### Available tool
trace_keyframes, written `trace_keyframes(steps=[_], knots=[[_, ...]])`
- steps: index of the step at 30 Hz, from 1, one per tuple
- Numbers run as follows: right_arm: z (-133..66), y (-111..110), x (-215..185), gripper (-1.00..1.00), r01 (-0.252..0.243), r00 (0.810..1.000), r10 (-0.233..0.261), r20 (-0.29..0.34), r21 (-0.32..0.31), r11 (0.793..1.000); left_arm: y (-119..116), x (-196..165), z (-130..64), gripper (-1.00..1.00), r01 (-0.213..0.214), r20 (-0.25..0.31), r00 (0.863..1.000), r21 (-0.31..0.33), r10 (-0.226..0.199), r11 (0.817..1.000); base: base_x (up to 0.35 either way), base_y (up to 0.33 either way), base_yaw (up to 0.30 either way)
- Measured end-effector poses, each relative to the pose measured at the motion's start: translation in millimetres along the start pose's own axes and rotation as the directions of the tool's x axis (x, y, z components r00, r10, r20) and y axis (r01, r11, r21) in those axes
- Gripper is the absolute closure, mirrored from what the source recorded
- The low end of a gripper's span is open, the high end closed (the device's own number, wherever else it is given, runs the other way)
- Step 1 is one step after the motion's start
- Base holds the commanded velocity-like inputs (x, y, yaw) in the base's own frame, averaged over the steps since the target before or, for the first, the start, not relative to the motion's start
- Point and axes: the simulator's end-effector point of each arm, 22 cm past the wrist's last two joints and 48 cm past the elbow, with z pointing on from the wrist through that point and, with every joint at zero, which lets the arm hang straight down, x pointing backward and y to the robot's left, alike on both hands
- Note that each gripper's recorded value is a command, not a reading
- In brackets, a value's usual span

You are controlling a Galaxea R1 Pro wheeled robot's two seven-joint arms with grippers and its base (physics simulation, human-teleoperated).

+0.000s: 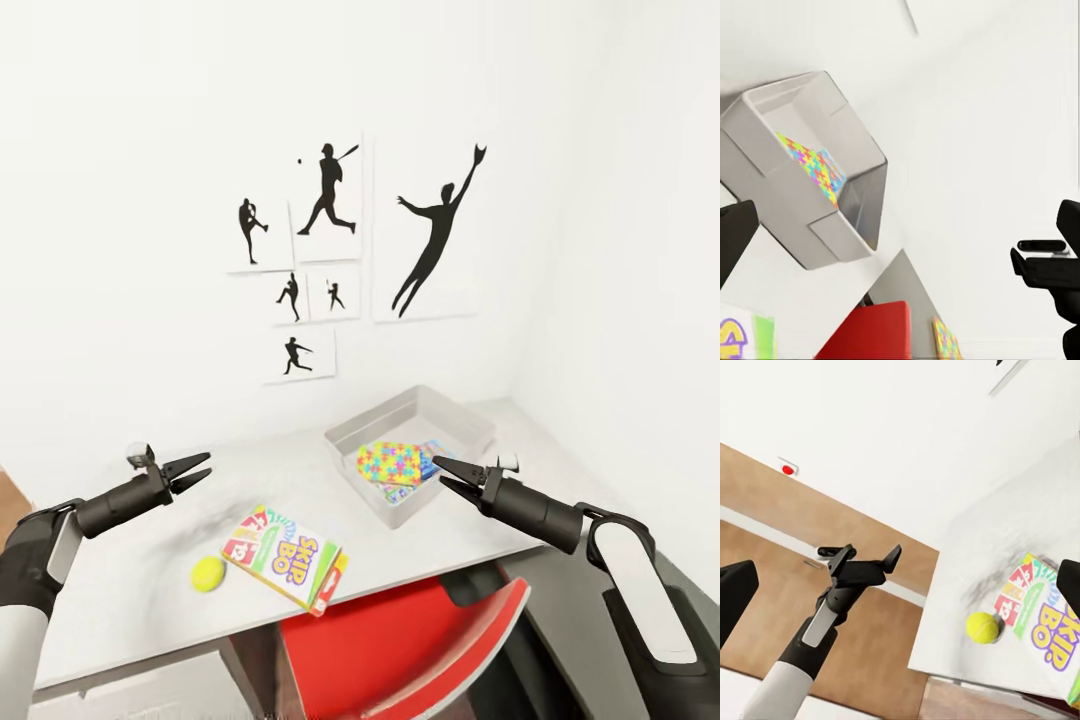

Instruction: Put all the toys in the child's room - the three board games (two on the bed and one on the table), the two jigsaw puzzles on the table, and the tennis ball on the table - inside the toy box on the table in the child's room.

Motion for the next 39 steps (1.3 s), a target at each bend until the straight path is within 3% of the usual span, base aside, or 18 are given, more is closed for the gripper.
trace_keyframes(steps=[9, 23, 32, 39], knots=[[0.8, 0.4, 1.0, -1.00, 0.000, 1.000, 0.000, -0.002, -0.001, 1.000, 0.1, -0.2, -0.5, -1.00, -0.001, 0.000, 1.000, -0.001, 0.001, 1.000, -0.219, 0.167, 0.151], [1.3, 0.1, 2.1, -1.00, 0.000, 1.000, 0.000, -0.004, 0.001, 1.000, -0.3, -0.9, -1.0, -1.00, -0.003, 0.003, 1.000, 0.000, 0.003, 1.000, -0.024, 0.023, 0.283], [0.6, -20.1, 2.5, -1.00, 0.004, 1.000, -0.004, -0.007, 0.093, 0.996, -0.2, -1.0, -0.8, -1.00, -0.004, 0.004, 1.000, 0.000, 0.004, 1.000, -0.014, 0.025, 0.222], [0.4, -24.9, 3.0, -1.00, 0.004, 1.000, -0.003, -0.007, 0.115, 0.993, -0.4, -1.5, -0.8, -1.00, -0.006, 0.004, 1.000, -0.001, 0.006, 1.000, -0.052, 0.129, 0.026]])
